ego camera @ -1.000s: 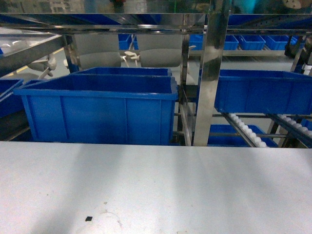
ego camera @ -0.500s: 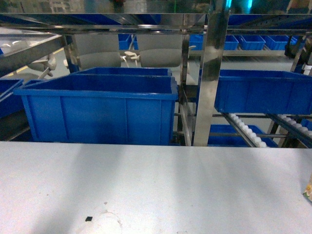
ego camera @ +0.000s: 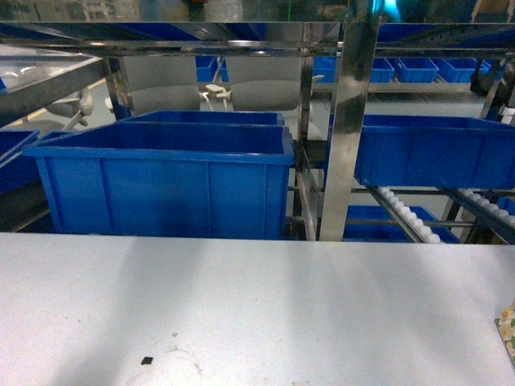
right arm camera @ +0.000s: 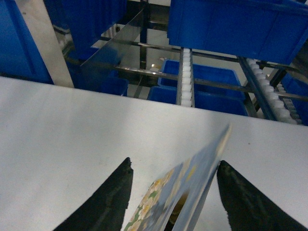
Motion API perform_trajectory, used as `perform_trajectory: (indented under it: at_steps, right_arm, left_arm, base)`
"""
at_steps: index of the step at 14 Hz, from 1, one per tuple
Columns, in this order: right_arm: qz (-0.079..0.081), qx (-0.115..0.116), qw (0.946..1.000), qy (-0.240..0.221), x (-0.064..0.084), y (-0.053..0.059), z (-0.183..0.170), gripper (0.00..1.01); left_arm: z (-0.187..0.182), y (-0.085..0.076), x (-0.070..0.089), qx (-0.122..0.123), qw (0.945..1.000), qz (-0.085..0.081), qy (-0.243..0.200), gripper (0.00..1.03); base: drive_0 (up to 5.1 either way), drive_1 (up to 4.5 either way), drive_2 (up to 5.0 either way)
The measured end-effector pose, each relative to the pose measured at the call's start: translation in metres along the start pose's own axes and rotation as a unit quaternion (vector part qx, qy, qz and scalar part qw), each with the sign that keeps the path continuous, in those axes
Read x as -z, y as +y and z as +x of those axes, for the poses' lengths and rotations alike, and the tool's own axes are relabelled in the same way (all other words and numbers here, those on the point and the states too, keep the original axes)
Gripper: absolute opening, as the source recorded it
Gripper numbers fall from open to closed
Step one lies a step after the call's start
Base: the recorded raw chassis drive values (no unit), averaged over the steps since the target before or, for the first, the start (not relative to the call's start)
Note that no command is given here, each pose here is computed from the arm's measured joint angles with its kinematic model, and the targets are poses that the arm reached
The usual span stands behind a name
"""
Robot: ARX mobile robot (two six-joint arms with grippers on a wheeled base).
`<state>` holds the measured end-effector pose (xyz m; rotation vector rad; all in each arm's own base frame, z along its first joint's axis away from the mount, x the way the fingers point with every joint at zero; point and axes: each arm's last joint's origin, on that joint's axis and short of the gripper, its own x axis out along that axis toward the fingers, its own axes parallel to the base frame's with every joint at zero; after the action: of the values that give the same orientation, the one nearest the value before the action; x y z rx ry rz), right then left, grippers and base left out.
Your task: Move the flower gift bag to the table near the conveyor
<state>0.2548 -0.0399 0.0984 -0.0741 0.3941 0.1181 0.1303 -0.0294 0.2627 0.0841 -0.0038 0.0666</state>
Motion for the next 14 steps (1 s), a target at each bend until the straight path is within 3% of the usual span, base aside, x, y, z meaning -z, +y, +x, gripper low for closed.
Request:
perform_trajectory:
  at_steps: [1,2,3,10,14]
  right_arm:
    - [0.002,0.01,0.9997,-0.02,-0.017,-0.001,-0.006,0.71]
    - [0.0,0.019,0.9969,-0.077,-0.066,0.013,-0.02,0.98]
    - [0.004,0.047,0.9916,-0.12,-0.102,0.016,-0.044,0.98]
    - [0.003,0.057,0.9895,-0.133,-0.116,0.029,-0.066,0.98]
    - [0.015,0.085,0.9853,-0.147,-0.122,0.047,-0.122,0.98]
  left_arm:
    - [0.0,0.0,0.0,0.0,1.0,0.0,0.0,0.02]
    - [0.0,0.0,0.0,0.0,1.0,0.0,0.0,0.02]
    - [0.0,0.0,0.0,0.0,1.0,0.0,0.0,0.02]
    - [0.0,0.0,0.0,0.0,1.0,0.0,0.0,0.02]
    - [0.0,0.0,0.0,0.0,1.0,0.0,0.0,0.02]
  base:
    - [0.0,0.0,0.0]
    - [0.0,0.0,0.0]
    - [0.0,0.0,0.0]
    - [0.0,0.0,0.0]
    - [0.0,0.0,0.0]
